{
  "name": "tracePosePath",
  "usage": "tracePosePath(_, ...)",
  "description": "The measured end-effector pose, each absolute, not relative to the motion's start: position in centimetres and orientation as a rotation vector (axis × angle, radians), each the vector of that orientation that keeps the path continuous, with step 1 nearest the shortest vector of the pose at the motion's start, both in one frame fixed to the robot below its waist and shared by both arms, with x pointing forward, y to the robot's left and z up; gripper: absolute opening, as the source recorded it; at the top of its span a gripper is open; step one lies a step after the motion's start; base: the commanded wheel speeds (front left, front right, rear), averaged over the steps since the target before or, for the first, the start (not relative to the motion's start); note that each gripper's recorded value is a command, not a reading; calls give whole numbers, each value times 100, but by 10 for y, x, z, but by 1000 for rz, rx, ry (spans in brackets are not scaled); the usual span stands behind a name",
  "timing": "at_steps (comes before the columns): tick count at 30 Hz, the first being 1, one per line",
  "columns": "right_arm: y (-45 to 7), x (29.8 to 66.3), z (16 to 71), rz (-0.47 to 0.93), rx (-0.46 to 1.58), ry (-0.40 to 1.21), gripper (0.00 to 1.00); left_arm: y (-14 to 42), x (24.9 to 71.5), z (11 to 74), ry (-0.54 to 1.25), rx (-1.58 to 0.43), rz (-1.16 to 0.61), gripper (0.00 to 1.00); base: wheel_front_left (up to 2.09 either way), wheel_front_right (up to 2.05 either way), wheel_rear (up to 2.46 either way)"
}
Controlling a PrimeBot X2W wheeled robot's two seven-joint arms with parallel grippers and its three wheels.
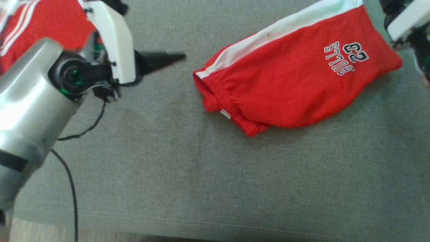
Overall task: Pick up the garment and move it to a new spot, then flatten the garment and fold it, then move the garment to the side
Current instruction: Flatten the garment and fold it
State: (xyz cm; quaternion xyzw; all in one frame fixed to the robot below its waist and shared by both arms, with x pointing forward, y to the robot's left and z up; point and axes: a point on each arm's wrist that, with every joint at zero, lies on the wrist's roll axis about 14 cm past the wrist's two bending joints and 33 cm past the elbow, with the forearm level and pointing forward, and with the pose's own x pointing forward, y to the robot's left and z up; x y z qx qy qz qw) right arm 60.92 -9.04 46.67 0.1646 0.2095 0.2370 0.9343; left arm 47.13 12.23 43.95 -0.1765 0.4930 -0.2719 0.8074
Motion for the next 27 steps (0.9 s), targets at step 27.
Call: tracePosePath(27, -120, 591, 374, 312, 63, 878, 100, 212, 410, 477, 151, -317, 83, 100, 0, 0, 0)
